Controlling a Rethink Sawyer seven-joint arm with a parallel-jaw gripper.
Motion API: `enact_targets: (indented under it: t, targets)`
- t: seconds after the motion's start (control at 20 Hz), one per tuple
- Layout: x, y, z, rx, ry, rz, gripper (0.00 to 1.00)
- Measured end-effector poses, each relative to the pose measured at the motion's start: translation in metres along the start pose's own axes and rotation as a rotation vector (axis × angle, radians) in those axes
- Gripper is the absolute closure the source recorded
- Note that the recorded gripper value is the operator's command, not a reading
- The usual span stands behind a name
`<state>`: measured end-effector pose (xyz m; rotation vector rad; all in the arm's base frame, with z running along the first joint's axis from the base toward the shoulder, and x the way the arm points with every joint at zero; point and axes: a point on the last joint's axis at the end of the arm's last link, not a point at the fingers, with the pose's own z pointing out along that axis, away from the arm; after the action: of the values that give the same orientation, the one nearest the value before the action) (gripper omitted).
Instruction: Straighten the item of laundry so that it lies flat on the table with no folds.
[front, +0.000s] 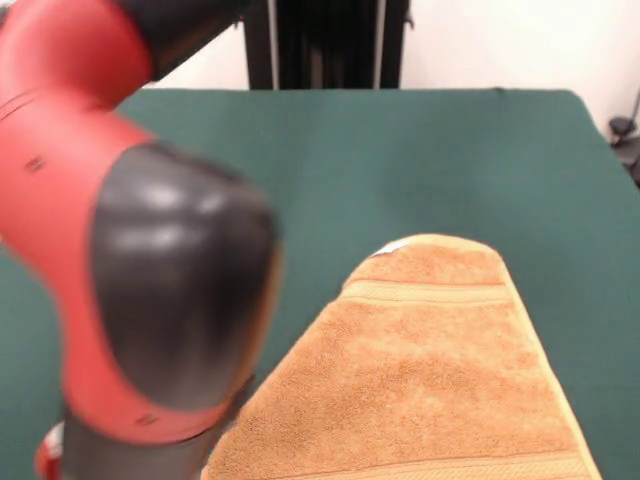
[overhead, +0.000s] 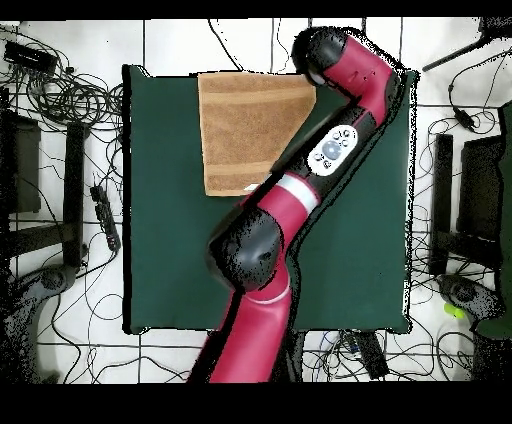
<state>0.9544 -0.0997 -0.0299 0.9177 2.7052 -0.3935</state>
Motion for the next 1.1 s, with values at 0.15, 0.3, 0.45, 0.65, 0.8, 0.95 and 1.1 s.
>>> enact_targets:
  t: [0.15,0.3,0.45,0.65,0.8,0.95,1.1]
  targets:
    - [0.017,0.019,-0.028,0.005,-0.021,0.001,0.0]
    - [0.043,0.044,-0.061,0.004,-0.042,0.0,0.0]
    - [0.069,0.063,-0.088,-0.005,-0.051,0.0,0.0]
    - [0.109,0.084,-0.126,-0.034,-0.044,0.015,0.0]
    - [0.125,0.085,-0.142,-0.058,-0.026,0.041,0.0]
    - [0.129,0.077,-0.149,-0.071,-0.003,0.069,0.0]
    - [0.123,0.058,-0.151,-0.077,0.023,0.106,0.0]
